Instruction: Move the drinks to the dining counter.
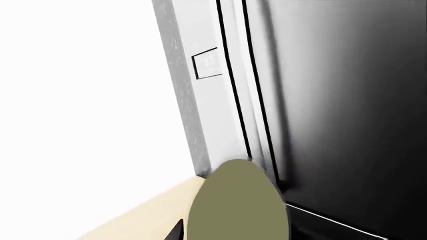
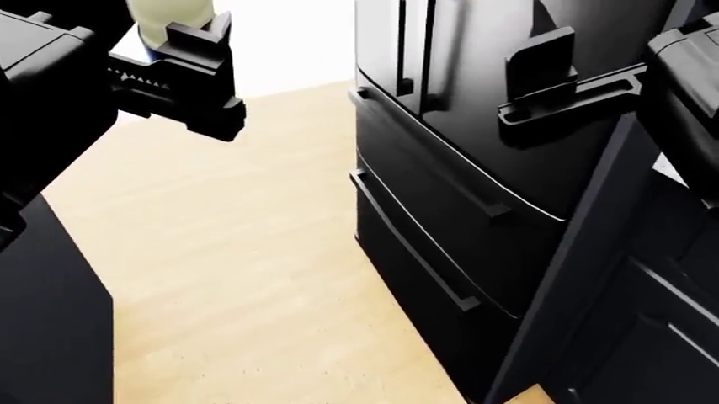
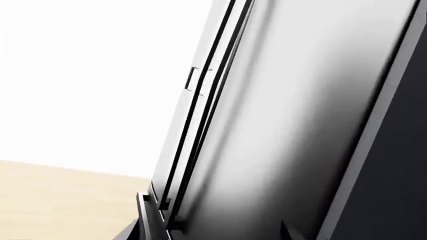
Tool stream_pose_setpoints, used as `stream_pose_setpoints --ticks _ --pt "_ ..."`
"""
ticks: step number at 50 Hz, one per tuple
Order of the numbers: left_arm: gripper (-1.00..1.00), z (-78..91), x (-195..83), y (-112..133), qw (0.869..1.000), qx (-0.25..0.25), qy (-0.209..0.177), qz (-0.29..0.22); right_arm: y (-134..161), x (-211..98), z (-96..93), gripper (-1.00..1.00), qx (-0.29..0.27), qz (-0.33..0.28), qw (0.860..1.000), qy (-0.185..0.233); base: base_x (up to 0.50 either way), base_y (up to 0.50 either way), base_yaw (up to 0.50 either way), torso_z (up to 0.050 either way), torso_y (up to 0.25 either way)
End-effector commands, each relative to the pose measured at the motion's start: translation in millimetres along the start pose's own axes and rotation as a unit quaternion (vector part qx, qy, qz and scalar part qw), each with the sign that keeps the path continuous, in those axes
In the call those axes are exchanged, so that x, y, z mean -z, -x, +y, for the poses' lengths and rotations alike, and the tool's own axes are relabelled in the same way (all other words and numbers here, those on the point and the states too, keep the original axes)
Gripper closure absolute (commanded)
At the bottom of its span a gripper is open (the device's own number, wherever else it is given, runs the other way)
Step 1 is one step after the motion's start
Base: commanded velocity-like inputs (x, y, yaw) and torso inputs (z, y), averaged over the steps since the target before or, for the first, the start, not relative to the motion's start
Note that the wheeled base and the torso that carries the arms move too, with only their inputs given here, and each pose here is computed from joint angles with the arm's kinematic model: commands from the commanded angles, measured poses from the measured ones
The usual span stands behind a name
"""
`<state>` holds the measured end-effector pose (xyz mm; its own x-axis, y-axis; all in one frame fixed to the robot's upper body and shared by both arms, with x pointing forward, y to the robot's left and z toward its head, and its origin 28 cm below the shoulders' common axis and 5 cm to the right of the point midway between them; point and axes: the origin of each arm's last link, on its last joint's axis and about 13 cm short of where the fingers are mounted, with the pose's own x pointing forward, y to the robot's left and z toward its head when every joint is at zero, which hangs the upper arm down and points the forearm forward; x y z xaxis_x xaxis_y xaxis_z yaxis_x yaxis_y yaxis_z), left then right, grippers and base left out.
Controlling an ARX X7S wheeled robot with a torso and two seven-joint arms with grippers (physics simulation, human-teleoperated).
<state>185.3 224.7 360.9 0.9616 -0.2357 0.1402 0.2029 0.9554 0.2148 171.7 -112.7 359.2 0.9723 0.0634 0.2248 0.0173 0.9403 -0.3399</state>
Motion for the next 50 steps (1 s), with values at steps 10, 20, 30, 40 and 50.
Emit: stream_pose_setpoints --ticks 10,20,30,40,50 --pt "1.00 4.6 -3.8 2.8 1.000 -0.020 0.004 -0.013 -1.2 3.6 1.0 -1.00 0.000 0.003 1.000 -0.001 0.00 0.00 0.50 0.001 0.001" --pt "1.00 4.2 -3.9 3.5 1.000 -0.021 0.004 -0.013 -1.2 4.7 1.1 -1.00 0.000 0.003 1.000 -0.002 0.00 0.00 0.50 0.000 0.001" --pt "1.00 4.8 -4.3 3.5 1.000 -0.021 0.004 -0.014 -2.8 4.9 1.8 -1.00 -0.003 0.005 1.000 0.000 0.00 0.00 0.50 0.000 0.001" --pt "1.00 6.7 -6.7 4.5 1.000 -0.023 0.007 -0.019 -3.6 3.2 2.5 -1.00 -0.003 0.005 1.000 0.003 0.00 0.00 0.50 0.001 0.001" --pt "1.00 6.4 -5.9 3.9 1.000 -0.022 0.005 -0.016 -2.7 -0.1 1.8 -1.00 -0.003 0.004 1.000 0.007 0.00 0.00 0.50 0.000 0.001"
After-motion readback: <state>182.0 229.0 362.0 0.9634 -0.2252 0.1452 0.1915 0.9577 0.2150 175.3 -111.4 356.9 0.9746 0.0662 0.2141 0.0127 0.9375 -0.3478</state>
